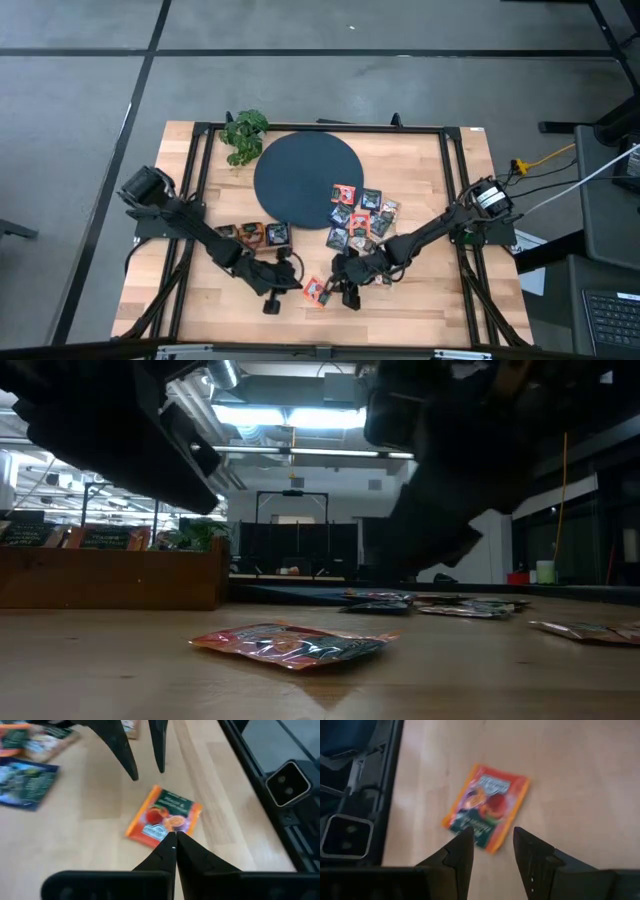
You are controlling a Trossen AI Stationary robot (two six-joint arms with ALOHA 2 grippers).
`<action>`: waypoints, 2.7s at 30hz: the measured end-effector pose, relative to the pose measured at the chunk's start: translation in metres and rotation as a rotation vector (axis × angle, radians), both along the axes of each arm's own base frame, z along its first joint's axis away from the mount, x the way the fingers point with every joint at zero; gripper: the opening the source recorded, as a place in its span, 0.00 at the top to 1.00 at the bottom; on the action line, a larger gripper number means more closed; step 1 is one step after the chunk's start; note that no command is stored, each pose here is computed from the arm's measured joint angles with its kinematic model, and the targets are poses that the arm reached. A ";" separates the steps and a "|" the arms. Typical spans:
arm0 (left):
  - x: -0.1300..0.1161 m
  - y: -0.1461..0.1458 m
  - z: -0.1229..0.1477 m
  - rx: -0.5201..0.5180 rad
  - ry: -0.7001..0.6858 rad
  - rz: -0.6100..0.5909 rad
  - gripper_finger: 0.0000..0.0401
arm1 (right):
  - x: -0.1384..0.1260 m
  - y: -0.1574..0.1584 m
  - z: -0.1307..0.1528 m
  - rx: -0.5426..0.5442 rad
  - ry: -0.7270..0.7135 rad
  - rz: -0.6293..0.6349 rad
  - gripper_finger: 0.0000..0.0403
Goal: Pick & Place Tea
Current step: Put the orange tea bag into the middle section of the wooden organizer
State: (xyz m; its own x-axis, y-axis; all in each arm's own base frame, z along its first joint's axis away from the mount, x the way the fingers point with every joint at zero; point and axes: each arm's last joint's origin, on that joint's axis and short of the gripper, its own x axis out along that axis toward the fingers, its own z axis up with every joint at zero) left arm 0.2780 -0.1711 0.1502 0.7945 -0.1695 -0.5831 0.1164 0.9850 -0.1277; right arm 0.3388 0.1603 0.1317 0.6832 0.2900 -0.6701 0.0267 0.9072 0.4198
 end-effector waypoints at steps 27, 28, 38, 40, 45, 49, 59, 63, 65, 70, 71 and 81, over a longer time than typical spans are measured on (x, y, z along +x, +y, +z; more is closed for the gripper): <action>0.025 -0.016 -0.054 -0.026 0.167 0.036 0.99 | -0.012 0.018 -0.003 0.161 0.118 -0.130 0.65; 0.025 -0.015 -0.055 -0.022 0.164 0.042 0.99 | -0.012 0.018 -0.003 0.172 0.123 -0.141 0.65; 0.033 -0.004 -0.054 -0.020 0.127 0.089 0.99 | -0.007 0.012 -0.017 0.211 0.164 -0.216 0.65; 0.035 -0.002 -0.054 -0.020 0.124 0.098 0.99 | -0.005 0.012 -0.020 0.213 0.160 -0.219 0.65; 0.036 0.000 -0.054 -0.022 0.120 0.106 0.99 | -0.001 0.011 -0.021 0.199 0.118 -0.222 0.65; 0.037 0.000 -0.053 -0.023 0.104 0.114 0.99 | 0.000 0.010 -0.021 0.160 0.081 -0.229 0.65; 0.038 0.000 -0.052 -0.021 0.074 0.134 0.98 | 0.002 0.006 -0.021 0.083 0.047 -0.202 0.95; 0.039 0.000 -0.050 -0.046 0.052 0.142 0.97 | 0.000 0.005 -0.023 0.050 0.059 -0.184 0.97; 0.039 0.000 -0.044 -0.064 0.040 0.147 0.96 | -0.001 0.004 -0.024 0.026 0.078 -0.165 0.98; 0.039 0.000 -0.026 -0.094 -0.003 0.138 0.89 | -0.003 0.004 -0.025 -0.006 0.094 -0.118 0.99; 0.039 0.001 -0.021 -0.098 -0.015 0.142 0.87 | -0.002 0.004 -0.025 -0.008 0.091 -0.101 0.99; 0.050 0.026 -0.003 -0.273 0.010 0.143 0.67 | 0.015 0.013 -0.003 -0.061 -0.011 0.046 0.99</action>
